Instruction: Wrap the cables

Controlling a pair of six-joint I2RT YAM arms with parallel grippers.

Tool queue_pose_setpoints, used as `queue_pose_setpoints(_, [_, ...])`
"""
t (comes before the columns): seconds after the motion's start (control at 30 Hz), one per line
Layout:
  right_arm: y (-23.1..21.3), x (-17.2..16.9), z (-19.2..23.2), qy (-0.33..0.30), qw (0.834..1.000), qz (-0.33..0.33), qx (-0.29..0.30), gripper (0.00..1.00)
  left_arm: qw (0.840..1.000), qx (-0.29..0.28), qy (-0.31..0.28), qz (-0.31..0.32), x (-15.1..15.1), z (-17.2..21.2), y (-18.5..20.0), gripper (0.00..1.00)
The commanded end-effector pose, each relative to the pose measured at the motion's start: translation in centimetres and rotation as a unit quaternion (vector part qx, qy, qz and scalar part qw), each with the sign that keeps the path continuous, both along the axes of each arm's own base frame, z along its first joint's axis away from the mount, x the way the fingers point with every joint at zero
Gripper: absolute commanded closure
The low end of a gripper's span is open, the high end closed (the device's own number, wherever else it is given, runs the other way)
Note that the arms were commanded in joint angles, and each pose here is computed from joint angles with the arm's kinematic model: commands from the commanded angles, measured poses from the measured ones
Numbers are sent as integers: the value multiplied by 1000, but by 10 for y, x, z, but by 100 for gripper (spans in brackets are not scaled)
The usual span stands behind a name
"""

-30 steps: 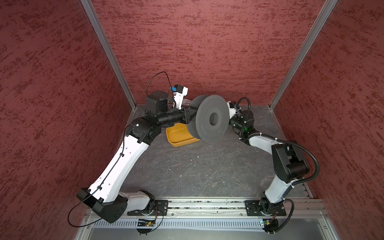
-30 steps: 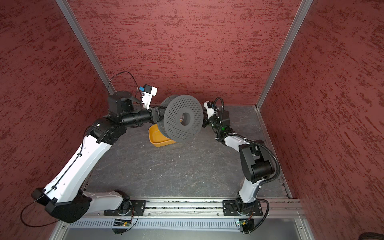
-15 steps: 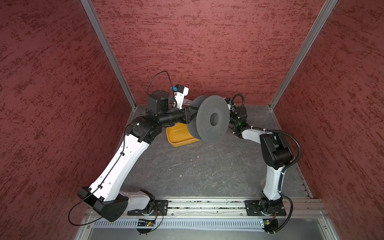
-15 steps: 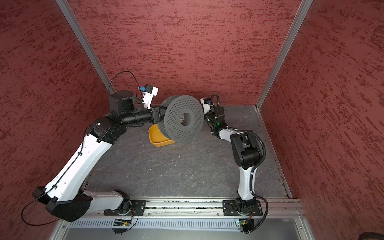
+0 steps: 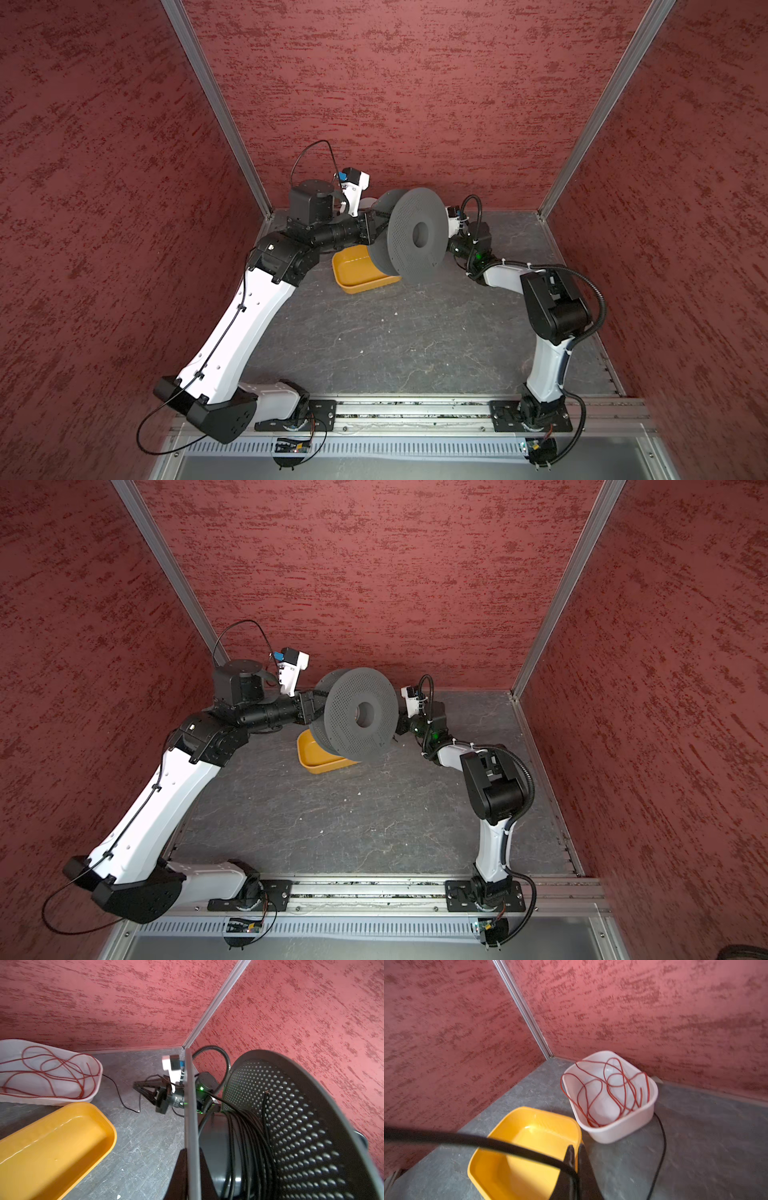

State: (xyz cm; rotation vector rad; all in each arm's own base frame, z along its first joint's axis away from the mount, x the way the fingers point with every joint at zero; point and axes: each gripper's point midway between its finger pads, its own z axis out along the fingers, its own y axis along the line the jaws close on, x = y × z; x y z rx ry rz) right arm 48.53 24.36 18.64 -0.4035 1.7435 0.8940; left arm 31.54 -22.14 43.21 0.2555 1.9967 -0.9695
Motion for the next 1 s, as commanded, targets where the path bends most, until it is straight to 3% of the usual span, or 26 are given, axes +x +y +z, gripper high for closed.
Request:
queue_pose_setpoints(0.0, [-15,-10,-1,-4,996,-60,-59,100,998,-17,-29,61,17,23,24,98])
queue_pose_setpoints(0.33, [-2,-74,-31,-13,977,-68,-203,100,983,18,-2,185,61,-10,58,100])
queue_pose_setpoints(0.5, [31,-119,-21,-63,975,-4,-213,100,972,35,-10,231,78,-19,71,100])
queue_pose_setpoints(0.7, [80,-168,2,-132,959,71,-240,100,961,75,-10,267,92,-37,77,100])
queue_pose_setpoints(0.97, [112,-192,57,-182,945,122,-241,100,937,176,-23,300,98,-62,78,100])
